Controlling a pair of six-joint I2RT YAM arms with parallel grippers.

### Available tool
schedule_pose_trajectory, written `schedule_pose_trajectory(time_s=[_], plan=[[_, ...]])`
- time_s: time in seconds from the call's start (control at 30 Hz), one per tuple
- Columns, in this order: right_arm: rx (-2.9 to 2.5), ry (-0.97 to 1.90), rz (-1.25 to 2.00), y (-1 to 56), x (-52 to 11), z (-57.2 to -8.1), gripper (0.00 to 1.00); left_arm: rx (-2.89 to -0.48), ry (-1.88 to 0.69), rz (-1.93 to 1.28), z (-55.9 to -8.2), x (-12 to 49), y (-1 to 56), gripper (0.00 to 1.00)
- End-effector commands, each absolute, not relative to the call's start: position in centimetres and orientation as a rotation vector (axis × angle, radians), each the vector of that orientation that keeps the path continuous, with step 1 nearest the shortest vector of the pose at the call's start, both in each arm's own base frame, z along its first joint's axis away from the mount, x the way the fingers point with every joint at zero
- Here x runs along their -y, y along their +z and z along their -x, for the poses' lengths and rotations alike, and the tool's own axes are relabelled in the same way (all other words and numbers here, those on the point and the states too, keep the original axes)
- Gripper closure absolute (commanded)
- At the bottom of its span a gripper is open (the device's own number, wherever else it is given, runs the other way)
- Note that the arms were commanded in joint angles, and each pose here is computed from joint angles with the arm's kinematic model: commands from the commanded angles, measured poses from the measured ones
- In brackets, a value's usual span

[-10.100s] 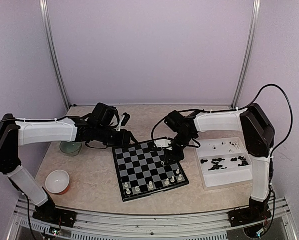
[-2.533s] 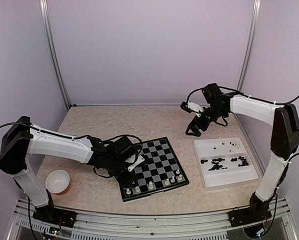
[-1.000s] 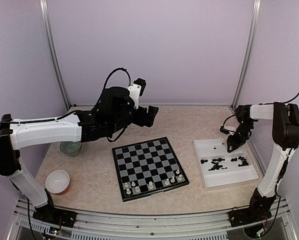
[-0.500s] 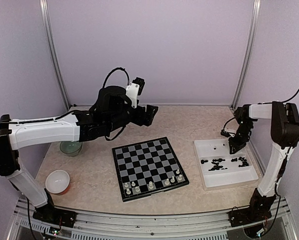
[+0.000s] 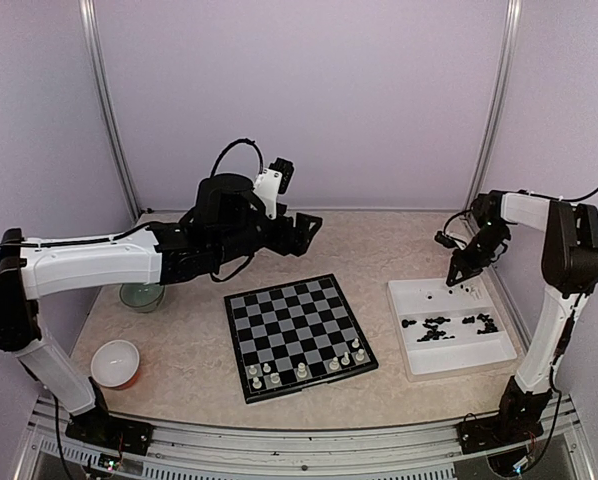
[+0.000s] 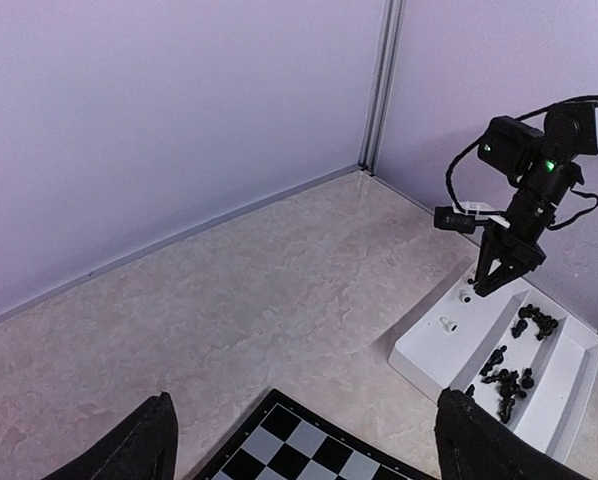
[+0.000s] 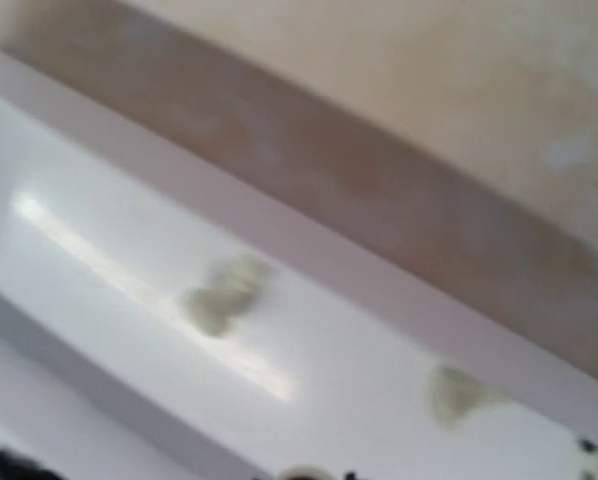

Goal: Set up the chess pieces on the board
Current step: Pick up the pawn from the storage box, then pass from the right arm to the left

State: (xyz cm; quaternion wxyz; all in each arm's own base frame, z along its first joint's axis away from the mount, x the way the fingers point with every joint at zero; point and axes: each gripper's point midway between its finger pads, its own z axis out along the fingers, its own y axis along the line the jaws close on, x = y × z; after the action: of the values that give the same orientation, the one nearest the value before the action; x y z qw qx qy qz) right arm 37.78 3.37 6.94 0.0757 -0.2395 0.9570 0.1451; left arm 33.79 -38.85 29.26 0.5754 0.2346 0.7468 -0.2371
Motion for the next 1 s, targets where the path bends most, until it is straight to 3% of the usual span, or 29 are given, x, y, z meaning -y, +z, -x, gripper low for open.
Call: schedule_pose_trajectory(time_s=[0.0, 0.27, 0.5, 0.97], plan=[[-2.77, 0.647, 0.681, 9.9, -5.6, -37.7, 0.88, -1.716, -0.663, -0.586, -33.6, 41.0, 29.9, 0.14], [-2.286, 1.282, 0.654, 20.7, -12.4, -37.7, 0.89, -1.59, -0.787, -0.661, -31.9, 46.3, 29.1, 0.25], [-2.012, 1.646, 0.583, 25.0, -14.4, -35.8, 0.89, -1.426, -0.721, -0.672, -31.4, 54.0, 30.8, 0.3], [-1.781, 1.907, 0.503, 27.9, -14.9, -32.9, 0.84, -1.373, -0.636, -0.738, -31.8, 60.9, 27.1, 0.36]])
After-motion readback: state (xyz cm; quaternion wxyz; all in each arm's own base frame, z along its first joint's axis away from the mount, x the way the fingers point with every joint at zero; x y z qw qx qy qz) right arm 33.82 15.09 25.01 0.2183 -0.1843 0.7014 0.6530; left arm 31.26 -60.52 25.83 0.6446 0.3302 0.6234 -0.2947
